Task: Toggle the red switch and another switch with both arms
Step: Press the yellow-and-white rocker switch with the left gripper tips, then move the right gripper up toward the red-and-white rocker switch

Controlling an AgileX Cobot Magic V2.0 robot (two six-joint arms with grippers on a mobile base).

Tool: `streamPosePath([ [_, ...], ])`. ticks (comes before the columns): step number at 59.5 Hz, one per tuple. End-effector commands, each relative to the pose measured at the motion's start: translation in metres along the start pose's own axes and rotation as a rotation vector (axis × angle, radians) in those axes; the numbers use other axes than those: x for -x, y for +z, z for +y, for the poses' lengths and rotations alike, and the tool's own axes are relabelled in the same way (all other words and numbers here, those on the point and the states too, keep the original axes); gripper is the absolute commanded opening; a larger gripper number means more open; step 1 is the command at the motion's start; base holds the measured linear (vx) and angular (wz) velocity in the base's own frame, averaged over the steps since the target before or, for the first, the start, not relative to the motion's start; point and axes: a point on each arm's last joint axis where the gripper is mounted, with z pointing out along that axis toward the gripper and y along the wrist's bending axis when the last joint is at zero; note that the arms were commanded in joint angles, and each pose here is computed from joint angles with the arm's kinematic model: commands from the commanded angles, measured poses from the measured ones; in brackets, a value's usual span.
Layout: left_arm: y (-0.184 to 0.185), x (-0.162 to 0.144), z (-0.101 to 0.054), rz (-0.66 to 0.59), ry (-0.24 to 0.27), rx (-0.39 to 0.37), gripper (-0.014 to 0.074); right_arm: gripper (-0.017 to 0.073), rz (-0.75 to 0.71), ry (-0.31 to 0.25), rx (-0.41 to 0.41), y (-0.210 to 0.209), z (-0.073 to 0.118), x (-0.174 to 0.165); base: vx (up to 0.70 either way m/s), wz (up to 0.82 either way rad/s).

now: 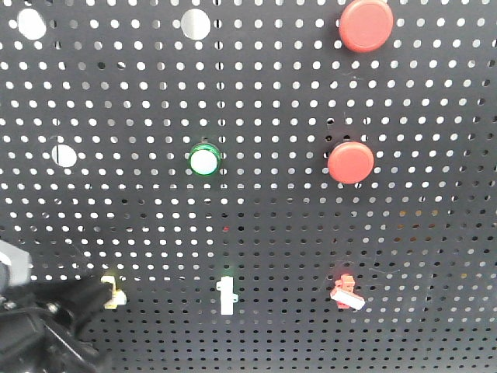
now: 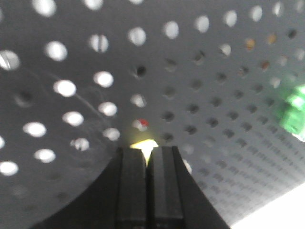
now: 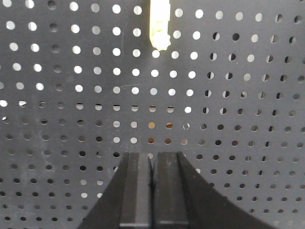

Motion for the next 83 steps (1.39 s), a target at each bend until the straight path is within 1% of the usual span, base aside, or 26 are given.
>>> streamPosePath([
  [1,-0.002,0.006,-0.003,0.014,-0.044,-0.008,0.0002,-0.0006,-0.115,-0.005,-0.008,0.001,-0.002,0.019,0.0,0.0],
  [8,-0.003,0.002,-0.002,0.057,-0.117,-0.002,0.0002,-0.0006,-0.115,-0.005,-0.008,0.001,-0.002,0.019,0.0,0.0],
  [18,-0.003,-0.003,-0.002,0.112,-0.192,0.01,0.0002,-0.0006,-0.114,-0.005,-0.008,0.001,-0.002,0.019,0.0,0.0],
  [25,-0.005,-0.001,-0.002,0.104,-0.216,0.011,0.0002,-0.0006,-0.109,-0.005,-0.007,0.002,-0.001,0.018,0.0,0.0],
  [36,-0.02,0.009,-0.002,0.039,-0.217,0.006,0.0002,-0.0006,-0.107,-0.004,-0.007,0.002,-0.001,0.018,0.0,0.0],
  [42,-0.033,0.017,-0.001,-0.017,-0.215,0.001,0.0002,-0.0006,-0.103,0.028,-0.001,0.002,-0.001,0.017,0.0,0.0],
  [47,-0.046,0.025,-0.001,-0.074,-0.212,-0.004,0.0002,-0.0006,-0.114,0.016,0.043,0.001,0.004,0.019,0.0,0.0],
  [53,-0.057,0.032,-0.001,-0.135,-0.203,-0.01,0.0002,-0.0006,-0.131,0.004,0.135,0.002,0.015,0.02,0.0,0.0],
  [60,-0.068,0.039,-0.001,-0.203,-0.203,-0.019,0.0002,-0.0006,-0.151,-0.007,0.262,0.009,0.032,0.021,0.0,0.0],
  [69,-0.073,0.041,-0.001,-0.22,-0.203,-0.02,0.0002,-0.0006,-0.181,0.01,0.414,0.02,0.057,0.021,0.0,0.0],
  [72,-0.073,0.041,-0.001,-0.221,-0.203,-0.02,0.0002,-0.0006,-0.17,0.011,0.46,0.026,0.067,0.022,0.0,0.0],
  [79,-0.073,0.04,-0.001,-0.215,-0.203,-0.019,0.0002,-0.0006,-0.148,0.002,0.553,0.037,0.088,0.026,0.0,0.0],
  [83,-0.073,0.04,-0.001,-0.214,-0.204,-0.019,0.0002,-0.0006,-0.165,-0.016,0.58,0.044,0.098,0.033,0.0,0.0],
])
